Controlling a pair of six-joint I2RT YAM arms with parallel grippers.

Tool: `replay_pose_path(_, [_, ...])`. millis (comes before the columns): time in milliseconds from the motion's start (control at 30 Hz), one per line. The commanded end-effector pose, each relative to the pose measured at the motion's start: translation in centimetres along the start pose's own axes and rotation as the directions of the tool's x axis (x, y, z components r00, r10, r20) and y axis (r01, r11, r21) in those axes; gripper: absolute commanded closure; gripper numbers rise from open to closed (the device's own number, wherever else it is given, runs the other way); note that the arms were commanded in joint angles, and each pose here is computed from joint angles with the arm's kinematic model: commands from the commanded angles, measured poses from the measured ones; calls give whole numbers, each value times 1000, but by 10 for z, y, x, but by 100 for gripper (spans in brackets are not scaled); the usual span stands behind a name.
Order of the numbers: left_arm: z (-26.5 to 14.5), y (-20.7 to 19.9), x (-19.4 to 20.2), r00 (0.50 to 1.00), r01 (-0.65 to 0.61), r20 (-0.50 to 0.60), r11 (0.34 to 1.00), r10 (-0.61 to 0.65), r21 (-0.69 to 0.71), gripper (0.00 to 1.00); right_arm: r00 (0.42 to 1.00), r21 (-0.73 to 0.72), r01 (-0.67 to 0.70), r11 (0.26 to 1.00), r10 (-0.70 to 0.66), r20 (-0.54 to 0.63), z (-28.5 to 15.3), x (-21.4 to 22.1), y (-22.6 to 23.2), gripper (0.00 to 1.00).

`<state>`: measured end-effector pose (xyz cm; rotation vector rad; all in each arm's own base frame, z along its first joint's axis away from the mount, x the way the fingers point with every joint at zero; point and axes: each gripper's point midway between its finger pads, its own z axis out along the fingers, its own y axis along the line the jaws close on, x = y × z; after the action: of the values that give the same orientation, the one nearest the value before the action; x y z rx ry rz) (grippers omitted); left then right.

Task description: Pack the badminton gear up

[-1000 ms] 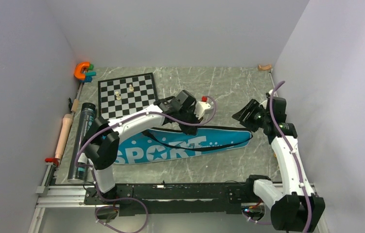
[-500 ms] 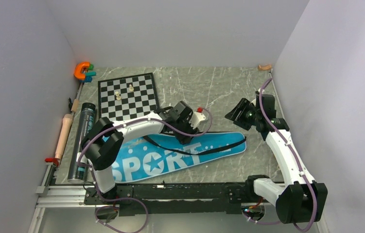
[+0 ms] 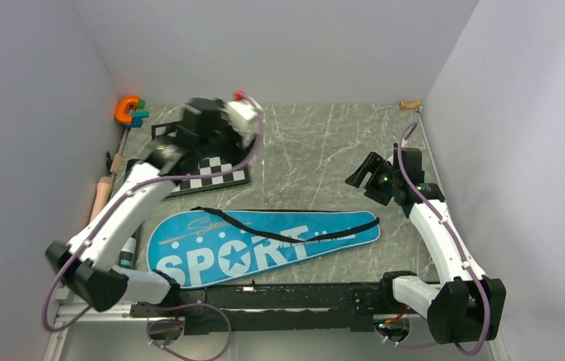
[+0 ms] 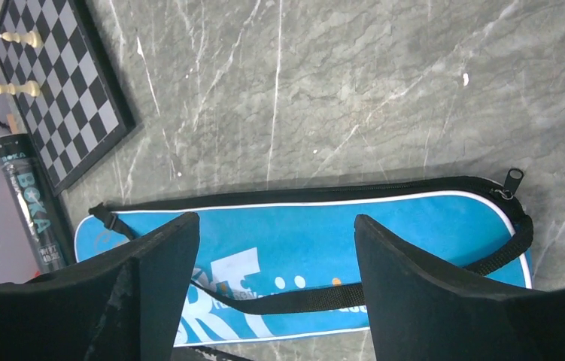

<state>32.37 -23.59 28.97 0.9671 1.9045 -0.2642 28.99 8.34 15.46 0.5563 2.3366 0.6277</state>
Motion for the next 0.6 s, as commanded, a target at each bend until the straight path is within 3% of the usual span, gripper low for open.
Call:
replay_pose_path(0, [-55,77,67,974,31,-208,968,-85,-250,1,997,-23,40,999,-38,74,-14,-20,14,21])
replay_pose_path(167, [-96,129,169,899,171,-299,886,-319,-432,1,997,-43,38,998,-35,72,-17,-19,18,20])
replay_pose_path(333, [-130,156,254,806,184,-387,811,-448,-556,1,997,-51,42,998,-39,63,-19,-17,20,19])
replay_pose_path(433, [-147,164,293,744,230,-391,756,-543,-613,1,997,-50,51,997,-48,64,-22,-17,21,17])
replay_pose_path(567, [-160,171,324,711,284,-355,710,-607,-645,1,997,-48,54,997,-52,55,-22,-14,19,15])
